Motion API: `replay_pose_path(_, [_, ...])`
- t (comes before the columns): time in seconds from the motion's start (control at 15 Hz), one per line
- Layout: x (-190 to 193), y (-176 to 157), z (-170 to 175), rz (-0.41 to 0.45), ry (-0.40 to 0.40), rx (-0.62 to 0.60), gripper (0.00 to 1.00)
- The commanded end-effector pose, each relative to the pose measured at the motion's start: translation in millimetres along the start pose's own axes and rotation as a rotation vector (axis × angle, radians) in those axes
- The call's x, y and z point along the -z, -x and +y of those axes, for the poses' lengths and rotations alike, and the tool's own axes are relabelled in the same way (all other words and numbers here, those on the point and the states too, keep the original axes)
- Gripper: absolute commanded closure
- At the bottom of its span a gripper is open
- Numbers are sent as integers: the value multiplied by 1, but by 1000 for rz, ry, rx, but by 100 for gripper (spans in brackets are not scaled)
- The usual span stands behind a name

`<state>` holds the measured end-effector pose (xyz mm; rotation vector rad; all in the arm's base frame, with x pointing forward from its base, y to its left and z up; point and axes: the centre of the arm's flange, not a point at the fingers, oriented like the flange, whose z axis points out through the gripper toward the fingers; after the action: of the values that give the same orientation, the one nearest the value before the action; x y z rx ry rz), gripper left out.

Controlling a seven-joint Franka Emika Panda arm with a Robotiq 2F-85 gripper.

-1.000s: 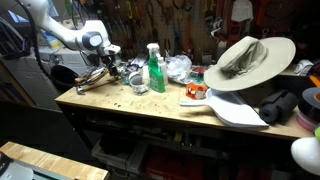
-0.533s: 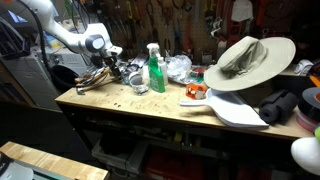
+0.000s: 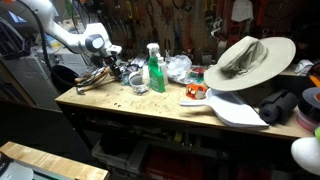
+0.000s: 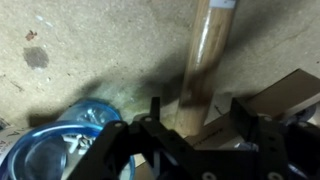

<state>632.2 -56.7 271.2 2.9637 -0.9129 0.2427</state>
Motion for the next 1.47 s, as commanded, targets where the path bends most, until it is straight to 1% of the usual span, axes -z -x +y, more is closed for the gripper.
replay_pose_path(0.0, [-12, -1, -4, 31, 17, 14, 60])
replay_pose_path(0.13, [-13, -1, -4, 35, 23, 20, 73])
replay_pose_path(0.27, [-15, -1, -4, 38, 29, 21, 70])
replay_pose_path(0.33, [-14, -2, -4, 42, 28, 19, 62])
replay_pose_path(0.4, [-14, -2, -4, 42, 30, 20, 61])
replay_pose_path(0.47, [-14, -3, -3, 44, 33, 21, 54])
replay_pose_path(0.53, [-16, -4, -2, 43, 36, 20, 55])
replay_pose_path(0.6, [-17, -5, 0, 42, 39, 19, 55])
replay_pose_path(0.67, [-18, -6, 2, 35, 41, 18, 47])
replay_pose_path(0.8, [-17, -8, 3, 29, 37, 15, 50])
replay_pose_path(0.87, [-17, -9, 4, 28, 34, 13, 56])
replay_pose_path(0.93, [-15, -9, 4, 27, 32, 13, 71])
replay_pose_path(1.0, [-12, -10, 3, 29, 29, 12, 82])
replay_pose_path(1.07, [-6, -10, 3, 36, 27, 9, 90])
replay_pose_path(1.13, [-1, -11, 3, 38, 23, 7, 92])
replay_pose_path(1.4, [26, 1, 2, 33, 31, 25, 92])
